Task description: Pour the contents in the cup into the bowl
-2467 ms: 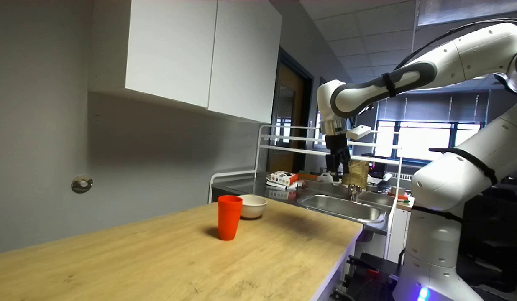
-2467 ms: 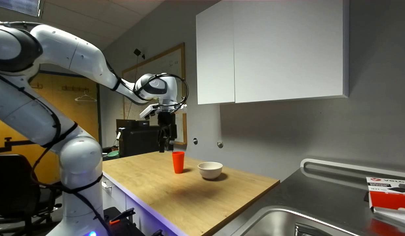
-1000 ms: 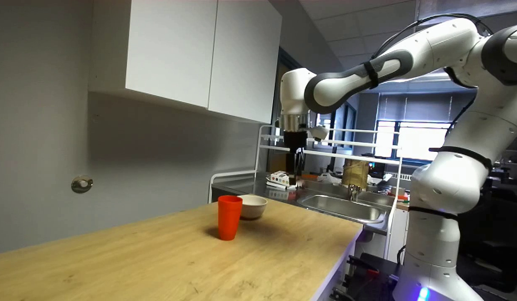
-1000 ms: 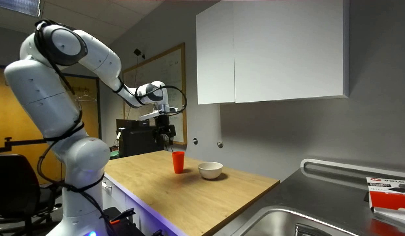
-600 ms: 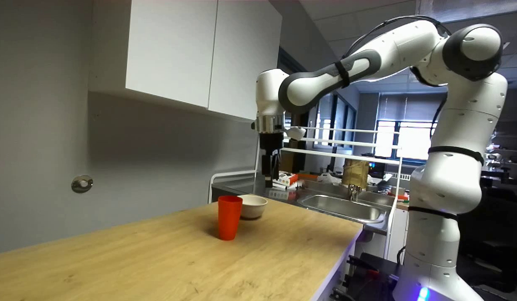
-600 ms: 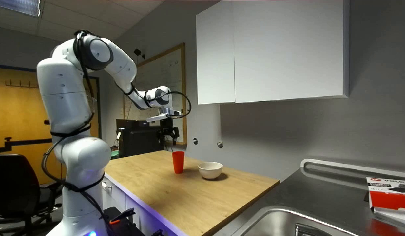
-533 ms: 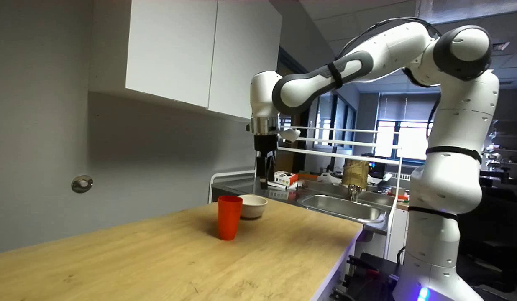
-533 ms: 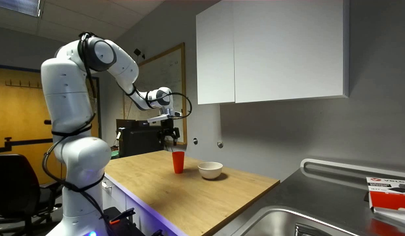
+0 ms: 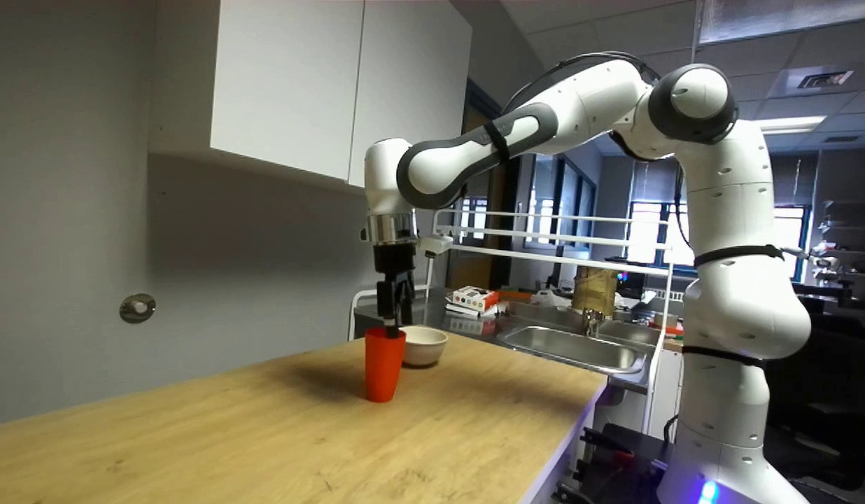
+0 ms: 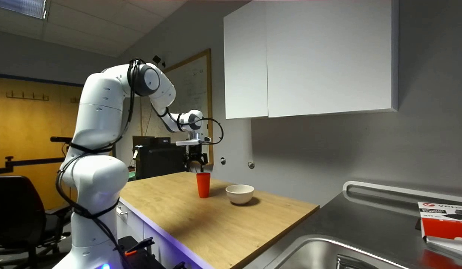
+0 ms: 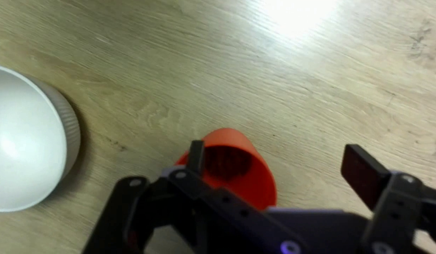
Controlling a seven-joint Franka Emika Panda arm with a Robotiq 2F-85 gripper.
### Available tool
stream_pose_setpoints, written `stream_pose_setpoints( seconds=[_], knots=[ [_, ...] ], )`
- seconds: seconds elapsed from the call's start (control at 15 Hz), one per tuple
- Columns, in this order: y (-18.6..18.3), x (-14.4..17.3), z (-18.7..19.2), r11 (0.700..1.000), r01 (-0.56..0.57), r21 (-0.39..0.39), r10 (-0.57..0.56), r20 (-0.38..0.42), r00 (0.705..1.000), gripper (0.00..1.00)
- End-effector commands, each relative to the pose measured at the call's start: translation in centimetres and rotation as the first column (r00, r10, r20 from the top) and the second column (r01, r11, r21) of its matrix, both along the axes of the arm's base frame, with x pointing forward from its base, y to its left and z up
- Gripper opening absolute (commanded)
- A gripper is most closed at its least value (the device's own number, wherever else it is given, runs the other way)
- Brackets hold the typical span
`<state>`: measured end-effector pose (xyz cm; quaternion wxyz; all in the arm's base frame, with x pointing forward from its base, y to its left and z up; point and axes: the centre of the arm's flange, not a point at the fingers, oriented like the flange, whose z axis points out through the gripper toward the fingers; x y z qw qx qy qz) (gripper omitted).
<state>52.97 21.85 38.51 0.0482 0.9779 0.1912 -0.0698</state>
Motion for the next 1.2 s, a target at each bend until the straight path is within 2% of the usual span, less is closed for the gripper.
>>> stream_pose_setpoints(
  seconds=[0.0,0.4,0.47,0.53,0.6,0.87,1.07,1.13],
  knots=[
    [2.5,2.7,-0.6,0.998,-0.053,0.026,0.054,-0.036,0.998,1.00],
    [0.8,4.9,-4.7,0.997,-0.055,0.060,0.061,-0.104,0.993,1.00],
    [0.2,5.1,-5.2,0.997,-0.047,0.063,0.054,-0.115,0.992,0.75],
    [-0.3,5.5,-5.6,0.997,-0.040,0.064,0.047,-0.122,0.991,0.73],
    [-0.8,5.6,-5.9,0.998,-0.031,0.063,0.038,-0.127,0.991,0.67],
    [-2.1,5.0,-5.6,0.999,-0.011,0.032,0.015,-0.123,0.992,0.34],
    [-2.8,3.8,-4.6,1.000,-0.004,0.001,0.004,-0.120,0.993,0.12],
    [-3.2,3.2,-4.2,1.000,-0.002,-0.020,0.000,-0.115,0.993,0.07]
  ],
)
